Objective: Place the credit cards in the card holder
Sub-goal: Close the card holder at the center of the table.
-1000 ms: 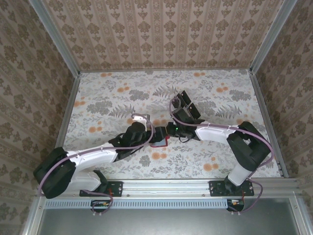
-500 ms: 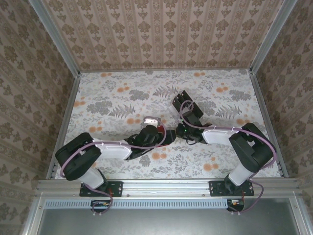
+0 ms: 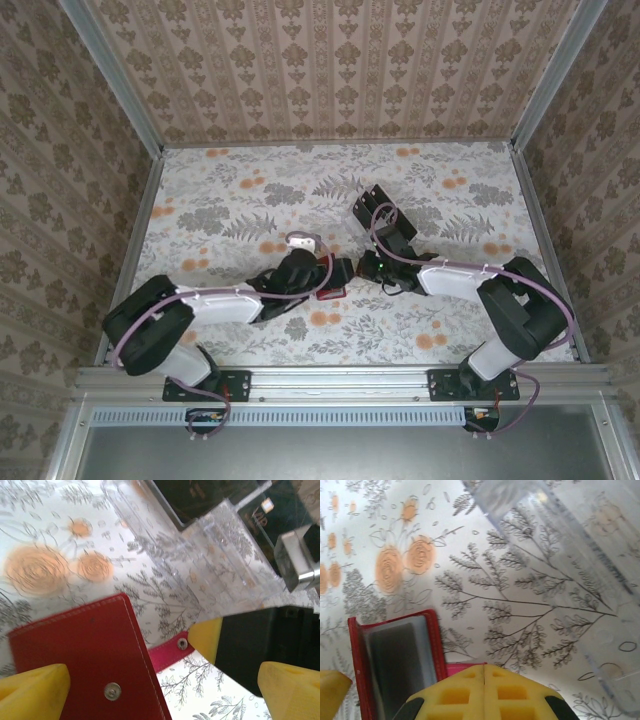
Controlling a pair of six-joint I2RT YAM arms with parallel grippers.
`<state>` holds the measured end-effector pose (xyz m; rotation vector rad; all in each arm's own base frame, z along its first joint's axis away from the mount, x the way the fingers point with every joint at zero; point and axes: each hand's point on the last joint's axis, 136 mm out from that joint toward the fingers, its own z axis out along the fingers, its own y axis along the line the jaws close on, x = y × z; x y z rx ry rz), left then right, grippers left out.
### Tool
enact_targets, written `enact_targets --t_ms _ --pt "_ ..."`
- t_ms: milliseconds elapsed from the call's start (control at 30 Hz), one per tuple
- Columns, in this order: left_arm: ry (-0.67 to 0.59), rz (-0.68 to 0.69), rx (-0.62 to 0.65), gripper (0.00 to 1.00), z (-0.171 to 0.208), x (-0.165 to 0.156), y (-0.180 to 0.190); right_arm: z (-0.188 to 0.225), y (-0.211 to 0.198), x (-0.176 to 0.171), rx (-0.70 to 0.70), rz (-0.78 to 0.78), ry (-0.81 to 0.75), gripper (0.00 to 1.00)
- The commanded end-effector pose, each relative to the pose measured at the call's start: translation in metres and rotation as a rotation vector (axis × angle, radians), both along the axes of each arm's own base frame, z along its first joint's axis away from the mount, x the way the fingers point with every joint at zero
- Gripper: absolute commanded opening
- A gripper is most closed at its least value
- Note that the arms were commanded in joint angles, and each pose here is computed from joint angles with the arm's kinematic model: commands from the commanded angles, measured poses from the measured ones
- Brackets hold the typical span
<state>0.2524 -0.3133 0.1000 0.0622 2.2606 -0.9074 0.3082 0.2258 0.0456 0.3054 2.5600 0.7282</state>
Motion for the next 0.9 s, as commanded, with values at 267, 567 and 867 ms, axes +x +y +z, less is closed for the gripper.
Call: enact_targets --t_ms 267,567,867 --pt "-0.013 0.029 0.313 1.00 0.025 0.023 0.082 0.034 0.025 0.002 0.059 0.135 -0.046 0.00" --pt "0.048 -0.065 0.351 1.00 -0.007 0.031 0.080 0.035 0.024 0.002 0.038 0.149 -0.051 0.00" --pt "0.060 -0.099 0.352 1.00 -0.022 0.040 0.066 0.030 0.027 0.002 0.038 0.160 -0.039 0.00"
